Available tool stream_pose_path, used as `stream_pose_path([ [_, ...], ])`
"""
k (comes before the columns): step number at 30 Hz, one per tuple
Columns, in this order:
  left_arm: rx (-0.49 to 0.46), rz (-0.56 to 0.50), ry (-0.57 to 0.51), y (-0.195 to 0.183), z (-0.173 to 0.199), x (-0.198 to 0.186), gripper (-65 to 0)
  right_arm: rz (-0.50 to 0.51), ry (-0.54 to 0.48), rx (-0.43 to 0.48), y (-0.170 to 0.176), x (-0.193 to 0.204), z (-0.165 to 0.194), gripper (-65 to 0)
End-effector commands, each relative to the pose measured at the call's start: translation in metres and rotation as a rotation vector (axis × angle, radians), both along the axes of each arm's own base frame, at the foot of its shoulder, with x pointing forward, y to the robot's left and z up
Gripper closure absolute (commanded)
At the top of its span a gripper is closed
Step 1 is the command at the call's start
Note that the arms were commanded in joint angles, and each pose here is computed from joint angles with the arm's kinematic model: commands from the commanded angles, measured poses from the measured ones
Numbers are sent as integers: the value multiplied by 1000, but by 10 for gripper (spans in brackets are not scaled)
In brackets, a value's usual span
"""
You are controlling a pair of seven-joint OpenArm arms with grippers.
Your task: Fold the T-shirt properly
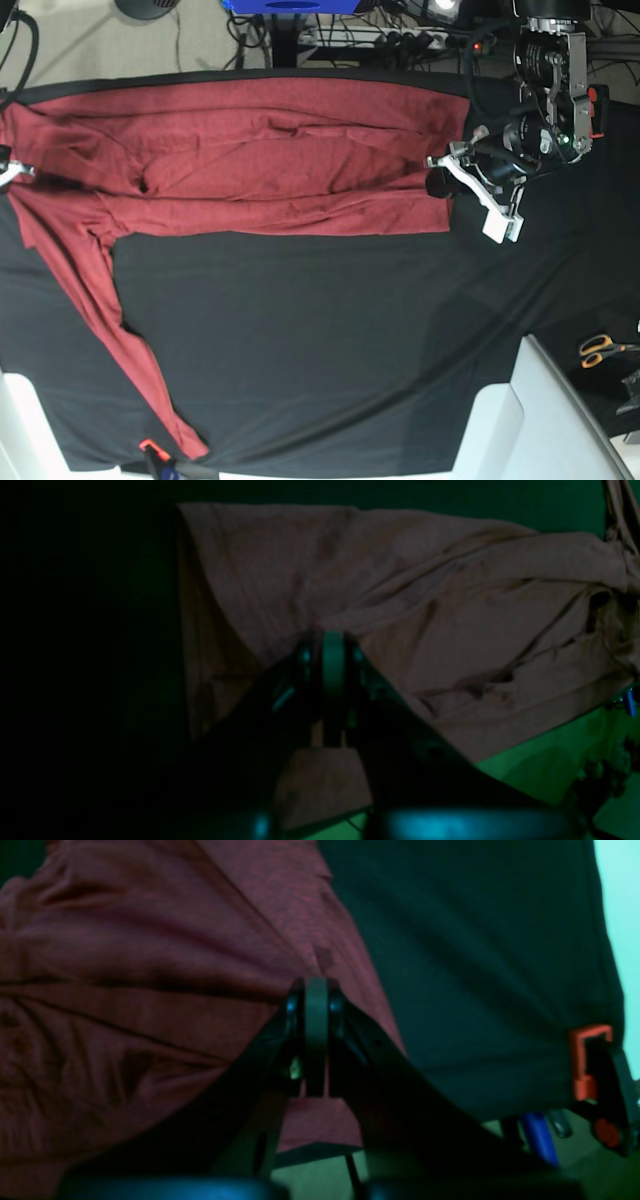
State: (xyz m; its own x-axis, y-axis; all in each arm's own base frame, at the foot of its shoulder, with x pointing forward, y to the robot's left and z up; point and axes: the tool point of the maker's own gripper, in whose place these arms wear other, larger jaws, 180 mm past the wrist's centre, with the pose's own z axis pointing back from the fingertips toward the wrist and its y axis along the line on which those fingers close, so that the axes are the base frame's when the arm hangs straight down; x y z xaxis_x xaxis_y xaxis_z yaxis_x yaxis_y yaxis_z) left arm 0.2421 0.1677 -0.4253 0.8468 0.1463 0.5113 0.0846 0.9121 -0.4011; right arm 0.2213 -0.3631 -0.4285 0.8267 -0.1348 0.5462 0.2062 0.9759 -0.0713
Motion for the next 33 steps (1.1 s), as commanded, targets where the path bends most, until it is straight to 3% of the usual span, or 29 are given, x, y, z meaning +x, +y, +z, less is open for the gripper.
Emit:
stream_pose_path([
  [1, 1, -2, -42, 3, 12, 7, 0, 8, -20, -31, -9, 2, 10, 0],
  [18, 22, -31, -33, 4, 15, 1, 0, 35, -19, -44, -2, -4, 13, -6],
  [20, 20, -32, -32, 3, 15, 0, 0, 39, -25, -43, -1, -2, 14, -65],
  [23, 18, -32, -32, 2, 15, 0, 0, 73, -33, -39, 8, 10, 14, -230],
  [25, 18, -32, -31, 2, 14, 0, 0, 103, -20, -28, 17, 15, 8, -296],
  [33, 21, -25, -33, 5, 15, 1, 0, 53, 7, 21, 9, 29, -10, -306],
])
